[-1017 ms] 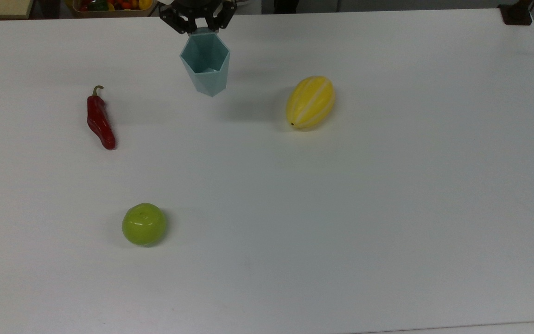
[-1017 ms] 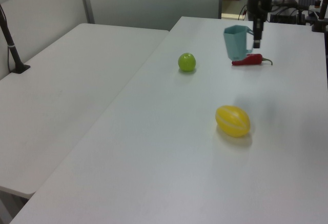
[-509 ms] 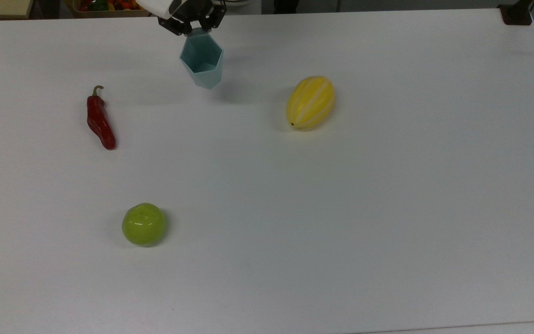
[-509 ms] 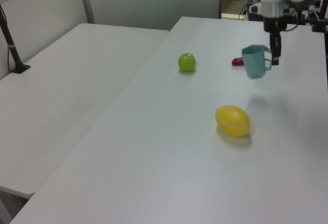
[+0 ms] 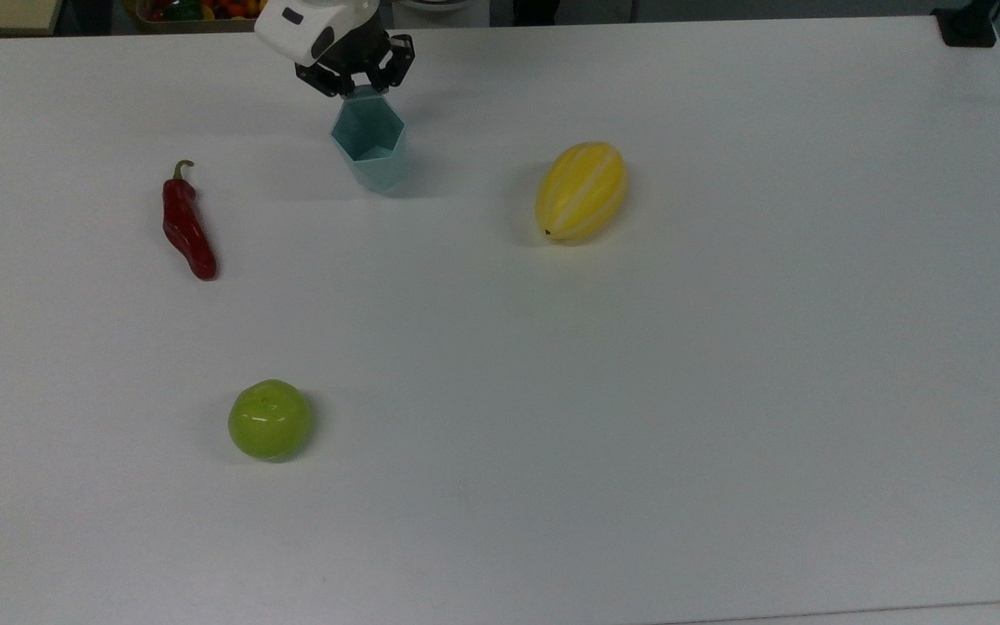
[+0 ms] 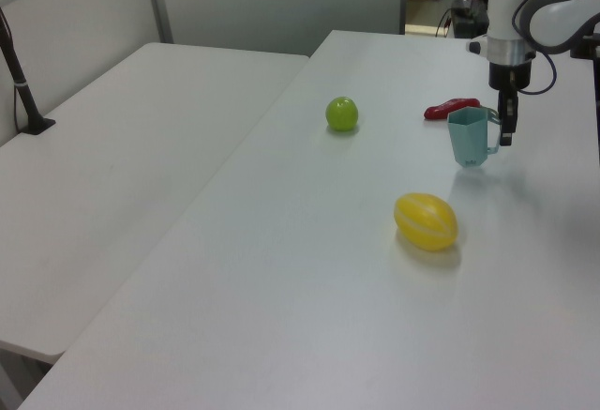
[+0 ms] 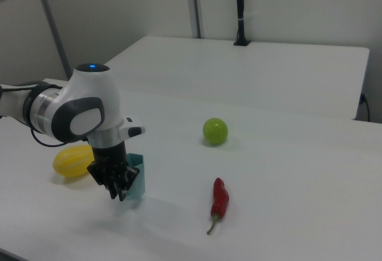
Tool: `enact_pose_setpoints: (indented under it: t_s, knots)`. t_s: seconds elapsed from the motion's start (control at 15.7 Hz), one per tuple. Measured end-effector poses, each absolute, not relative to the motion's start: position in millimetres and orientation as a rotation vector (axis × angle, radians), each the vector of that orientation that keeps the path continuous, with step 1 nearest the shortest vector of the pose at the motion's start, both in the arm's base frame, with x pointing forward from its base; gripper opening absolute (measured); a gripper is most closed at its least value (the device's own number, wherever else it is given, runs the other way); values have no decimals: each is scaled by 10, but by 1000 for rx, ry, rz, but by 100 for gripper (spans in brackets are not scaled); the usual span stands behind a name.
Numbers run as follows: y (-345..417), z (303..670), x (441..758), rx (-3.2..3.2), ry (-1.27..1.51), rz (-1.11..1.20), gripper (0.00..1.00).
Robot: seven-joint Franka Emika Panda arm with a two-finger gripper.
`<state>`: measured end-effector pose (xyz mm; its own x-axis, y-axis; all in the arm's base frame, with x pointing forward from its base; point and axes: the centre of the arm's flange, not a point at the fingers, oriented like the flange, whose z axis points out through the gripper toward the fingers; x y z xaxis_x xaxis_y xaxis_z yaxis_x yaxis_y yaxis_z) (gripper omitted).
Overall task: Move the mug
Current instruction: 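Lower the mug onto the table and open the gripper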
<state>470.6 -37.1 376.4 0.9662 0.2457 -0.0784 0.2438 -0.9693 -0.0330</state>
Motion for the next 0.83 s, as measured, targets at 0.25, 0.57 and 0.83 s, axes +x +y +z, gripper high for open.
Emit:
enact_pose_setpoints:
  t_s: [0.25, 0.57, 0.83]
  knots:
    - [-423, 3667, 4687, -3093, -368, 131, 22]
    - [-426, 3554, 4701, -3088, -393, 160, 22]
    - [-429, 3548, 4712, -3092, -405, 150, 22]
